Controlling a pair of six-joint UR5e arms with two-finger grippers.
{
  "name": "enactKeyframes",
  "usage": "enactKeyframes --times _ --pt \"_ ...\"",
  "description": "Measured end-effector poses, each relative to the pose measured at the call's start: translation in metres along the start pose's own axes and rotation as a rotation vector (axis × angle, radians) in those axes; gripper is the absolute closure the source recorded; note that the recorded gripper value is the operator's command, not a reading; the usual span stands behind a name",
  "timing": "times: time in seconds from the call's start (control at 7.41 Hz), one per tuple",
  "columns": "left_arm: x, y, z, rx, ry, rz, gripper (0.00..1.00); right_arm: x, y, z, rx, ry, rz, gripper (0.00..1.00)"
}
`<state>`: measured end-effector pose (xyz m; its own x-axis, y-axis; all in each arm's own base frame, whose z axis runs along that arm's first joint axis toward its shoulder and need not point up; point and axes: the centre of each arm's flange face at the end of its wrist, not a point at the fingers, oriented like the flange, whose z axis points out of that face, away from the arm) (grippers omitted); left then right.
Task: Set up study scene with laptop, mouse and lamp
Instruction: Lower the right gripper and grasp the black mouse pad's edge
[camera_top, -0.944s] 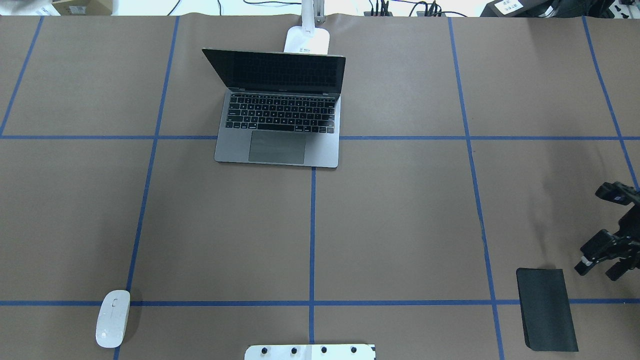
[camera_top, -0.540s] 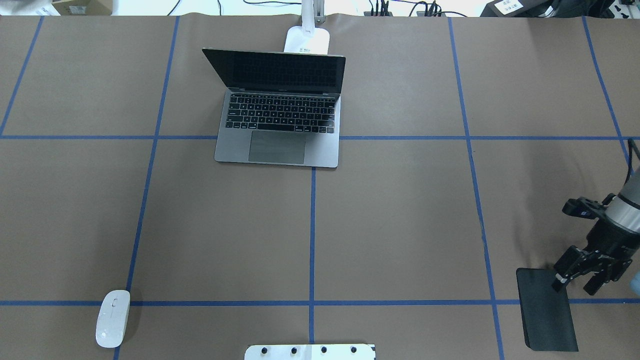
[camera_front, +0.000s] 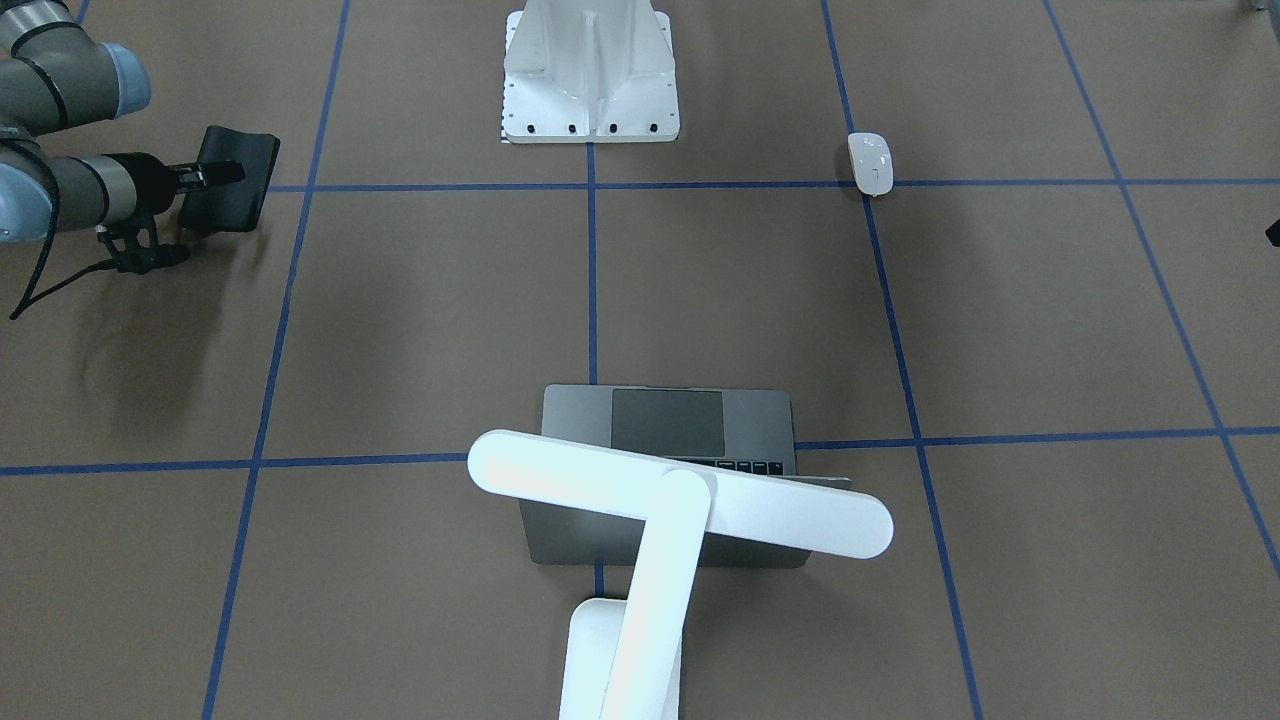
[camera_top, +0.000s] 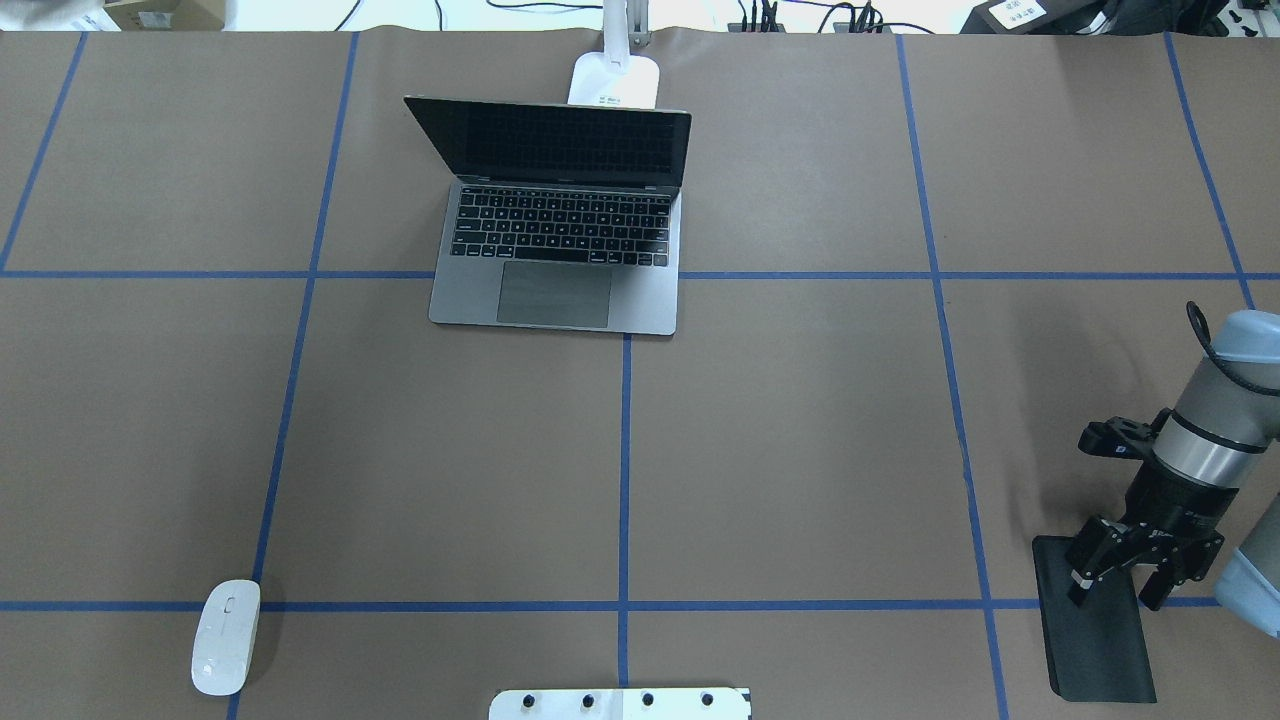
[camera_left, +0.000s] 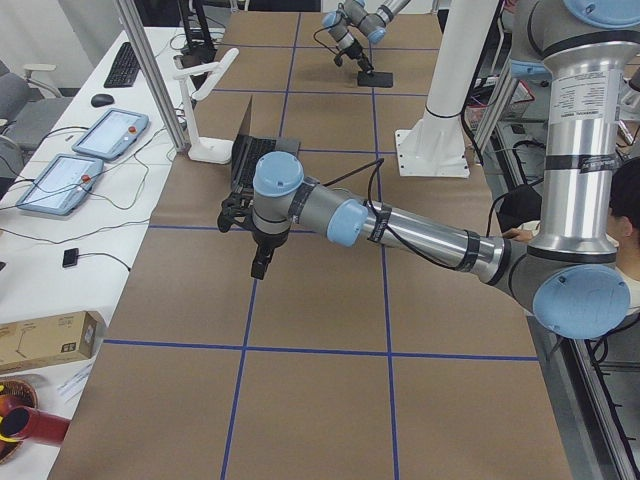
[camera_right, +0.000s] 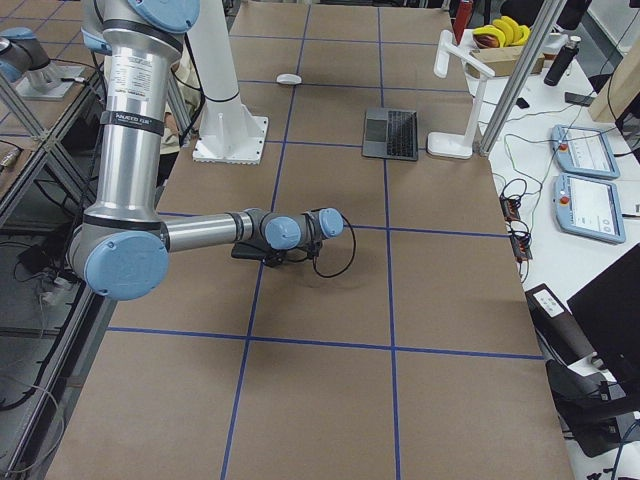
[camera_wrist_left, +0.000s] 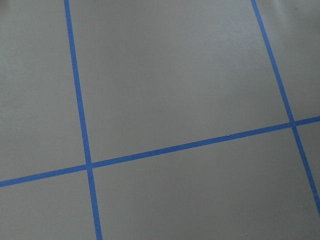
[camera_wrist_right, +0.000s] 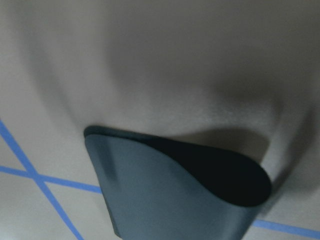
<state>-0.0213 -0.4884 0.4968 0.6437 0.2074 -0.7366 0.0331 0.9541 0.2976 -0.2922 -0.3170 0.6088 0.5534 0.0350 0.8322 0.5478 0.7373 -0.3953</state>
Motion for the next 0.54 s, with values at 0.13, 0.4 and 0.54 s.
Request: enactKeyframes --times 0.13,0.4,0.54 --pt "-0.0004 0.0003 -0.0008 0.000 0.003 0.000 0.00 -0.0026 -0.0009 -0.0009 0.008 0.010 0.002 1.00" --pt "-0.0007 0.0003 -0.0018 0.001 0.005 -0.001 0.00 -0.0055 -0.0007 -0.0026 0.017 0.019 0.012 1.00" --pt "-0.0011 0.0003 -0.0024 0.002 0.004 -0.001 0.00 -0.0080 0.0007 -0.0045 0.021 0.018 0.010 1.00"
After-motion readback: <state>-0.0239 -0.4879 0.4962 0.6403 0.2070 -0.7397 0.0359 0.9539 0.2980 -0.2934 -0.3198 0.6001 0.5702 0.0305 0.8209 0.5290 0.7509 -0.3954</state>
